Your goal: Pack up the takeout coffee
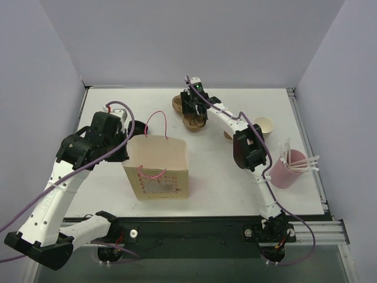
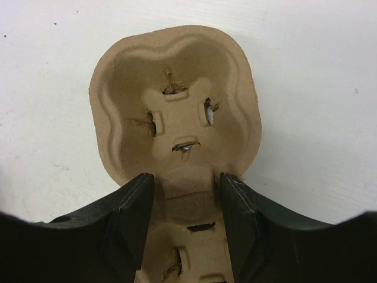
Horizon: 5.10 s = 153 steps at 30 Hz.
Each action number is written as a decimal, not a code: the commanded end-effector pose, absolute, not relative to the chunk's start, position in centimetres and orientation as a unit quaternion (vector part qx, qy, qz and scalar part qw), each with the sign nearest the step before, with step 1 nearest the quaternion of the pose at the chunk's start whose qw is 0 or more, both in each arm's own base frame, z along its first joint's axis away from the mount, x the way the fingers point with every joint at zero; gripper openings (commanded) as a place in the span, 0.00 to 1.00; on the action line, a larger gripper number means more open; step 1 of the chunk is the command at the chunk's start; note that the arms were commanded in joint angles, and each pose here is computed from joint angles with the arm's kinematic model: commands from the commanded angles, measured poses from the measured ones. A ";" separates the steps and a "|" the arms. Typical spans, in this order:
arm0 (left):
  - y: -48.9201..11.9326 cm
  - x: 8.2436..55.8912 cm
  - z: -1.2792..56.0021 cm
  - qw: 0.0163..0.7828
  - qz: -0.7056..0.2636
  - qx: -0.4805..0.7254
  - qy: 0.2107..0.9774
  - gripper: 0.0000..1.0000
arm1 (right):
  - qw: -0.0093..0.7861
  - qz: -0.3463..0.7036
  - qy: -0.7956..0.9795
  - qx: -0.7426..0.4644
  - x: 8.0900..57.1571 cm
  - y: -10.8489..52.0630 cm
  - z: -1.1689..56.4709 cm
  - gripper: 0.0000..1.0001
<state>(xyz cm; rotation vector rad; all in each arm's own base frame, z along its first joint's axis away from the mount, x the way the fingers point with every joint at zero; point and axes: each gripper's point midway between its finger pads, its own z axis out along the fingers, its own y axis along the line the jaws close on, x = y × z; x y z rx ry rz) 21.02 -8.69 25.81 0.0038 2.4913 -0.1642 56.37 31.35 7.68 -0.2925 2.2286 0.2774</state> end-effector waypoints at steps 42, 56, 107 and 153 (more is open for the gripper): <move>-11.7 23.8 28.1 0.355 -0.128 0.006 0.926 0.00 | 0.447 0.045 0.886 -0.118 53.9 26.7 13.4 0.37; -11.7 23.6 28.0 0.356 -0.131 0.006 0.925 0.01 | 0.460 0.078 0.879 -0.100 53.6 26.9 15.7 0.38; -4.8 21.9 32.6 0.434 -0.048 -0.162 0.885 0.52 | 0.430 0.498 0.649 -0.382 24.5 40.0 39.2 0.33; -9.8 25.0 29.6 0.375 -0.156 -0.132 0.904 0.52 | 0.416 0.258 0.655 -0.575 21.0 37.4 26.9 0.30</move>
